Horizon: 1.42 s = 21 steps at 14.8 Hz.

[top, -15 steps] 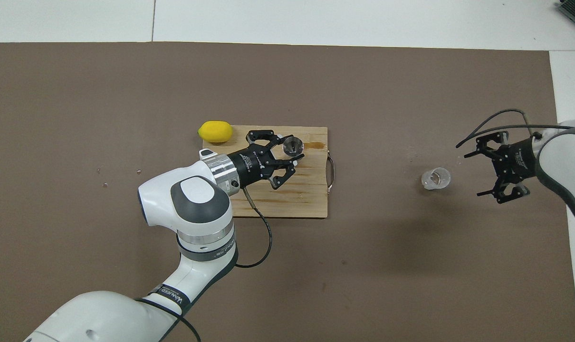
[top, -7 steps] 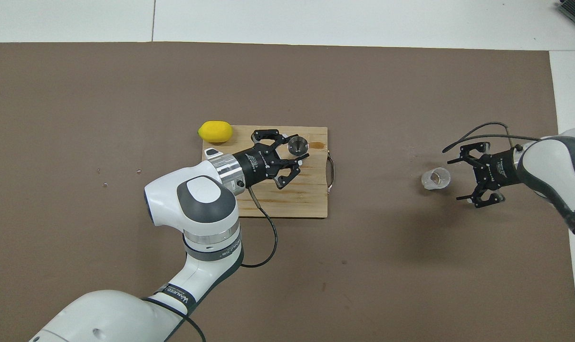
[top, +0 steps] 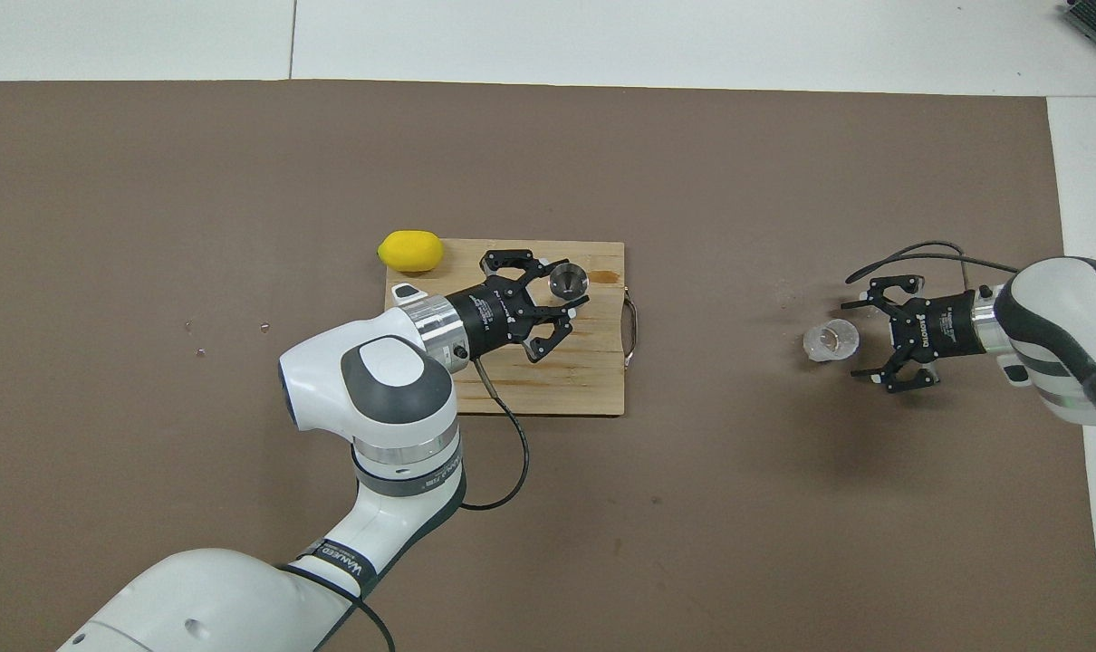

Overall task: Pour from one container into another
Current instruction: 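Lower the dark cup onto the board while the right gripper grasps the clear cup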

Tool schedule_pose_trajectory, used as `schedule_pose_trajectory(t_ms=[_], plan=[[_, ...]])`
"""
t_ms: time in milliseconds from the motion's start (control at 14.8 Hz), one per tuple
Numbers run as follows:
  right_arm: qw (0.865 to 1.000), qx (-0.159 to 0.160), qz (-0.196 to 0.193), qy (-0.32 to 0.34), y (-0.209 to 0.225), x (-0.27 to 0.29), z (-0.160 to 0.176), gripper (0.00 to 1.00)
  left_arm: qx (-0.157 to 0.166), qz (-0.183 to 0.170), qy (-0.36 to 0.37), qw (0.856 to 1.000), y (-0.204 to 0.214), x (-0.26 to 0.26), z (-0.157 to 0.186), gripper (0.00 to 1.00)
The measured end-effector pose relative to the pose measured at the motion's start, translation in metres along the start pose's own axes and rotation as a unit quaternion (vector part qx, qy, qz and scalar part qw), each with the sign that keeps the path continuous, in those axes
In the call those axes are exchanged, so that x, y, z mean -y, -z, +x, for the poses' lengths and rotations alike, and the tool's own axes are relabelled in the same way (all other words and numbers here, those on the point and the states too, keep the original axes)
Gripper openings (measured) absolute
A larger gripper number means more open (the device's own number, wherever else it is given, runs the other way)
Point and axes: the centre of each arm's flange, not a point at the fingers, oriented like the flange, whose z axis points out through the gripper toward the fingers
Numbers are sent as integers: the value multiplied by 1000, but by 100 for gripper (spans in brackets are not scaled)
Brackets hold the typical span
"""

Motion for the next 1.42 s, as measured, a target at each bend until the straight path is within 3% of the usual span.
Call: schedule_pose_trajectory(t_ms=[203,270,540,810,1216,1418], plan=[[1000,4,-2,8,-5,1,-2,100,0,0,-2,1000,0,0,0,50],[1000,7,-2,9,-6,1,-4,100,0,1,-3,1000,0,1,-1,56],[1000,19,4,3,-11,2,-9,100,4,3,-8,1000,-3,4,-6,98],[1000,21,-2,0,-17,-3,-8,100,20,13,-18,1000,-9,15,-26,100],[1000,22,-7,3,-22,-3,-12,98,83,-3,-47,995,37,15,-106,100],[1000,23,-12,9,-27,0,-19,86,113,-2,-73,991,67,-6,-130,100]])
